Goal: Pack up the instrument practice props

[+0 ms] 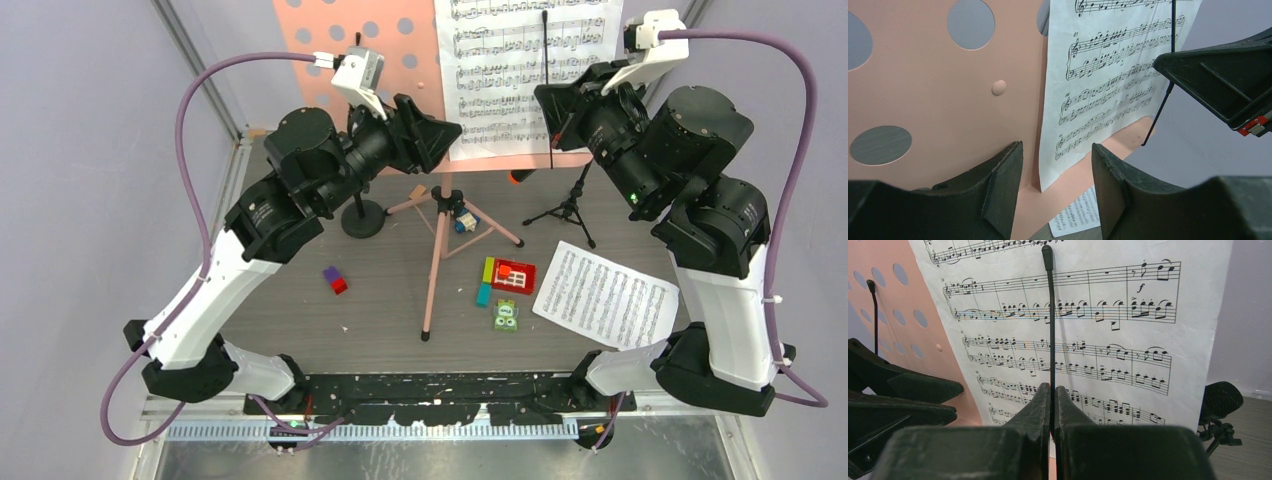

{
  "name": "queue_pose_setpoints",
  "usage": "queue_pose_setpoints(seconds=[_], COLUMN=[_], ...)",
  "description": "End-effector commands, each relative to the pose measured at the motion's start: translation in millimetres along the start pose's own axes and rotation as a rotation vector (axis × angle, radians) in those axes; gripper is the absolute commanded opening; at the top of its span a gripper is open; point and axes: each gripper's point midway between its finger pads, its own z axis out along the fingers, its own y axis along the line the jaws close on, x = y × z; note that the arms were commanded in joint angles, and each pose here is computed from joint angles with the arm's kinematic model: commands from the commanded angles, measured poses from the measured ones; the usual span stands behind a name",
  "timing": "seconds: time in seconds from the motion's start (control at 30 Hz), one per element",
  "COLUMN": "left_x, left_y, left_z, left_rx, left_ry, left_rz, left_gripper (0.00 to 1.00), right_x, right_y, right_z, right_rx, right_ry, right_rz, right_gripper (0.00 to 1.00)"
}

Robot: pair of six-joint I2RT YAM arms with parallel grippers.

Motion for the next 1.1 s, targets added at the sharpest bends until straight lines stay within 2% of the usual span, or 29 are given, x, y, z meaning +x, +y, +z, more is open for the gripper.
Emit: queue_pose_setpoints(seconds=[0.0,0.63,1.07], left_x=[-9,6,3], left_y=[-8,-16,-19], left_z=[6,16,12], left_rx=[0.031,0.085,0.108], left_ry=[-0.042,-0.004,-0.026], left_rz=[-0.018,-0.024,-0.024], left_gripper=[0.55,0.52,0.34], right_x=[-7,-6,1], right_y=[2,4,7], right_z=[-1,0,3], right_rx=[-0.016,-0.026,-0.034], right_ry=[-0.03,-0.025,-0.011], right_rz=[0.003,-0.01,-0.009], right_gripper=[0.0,0.01,0.01])
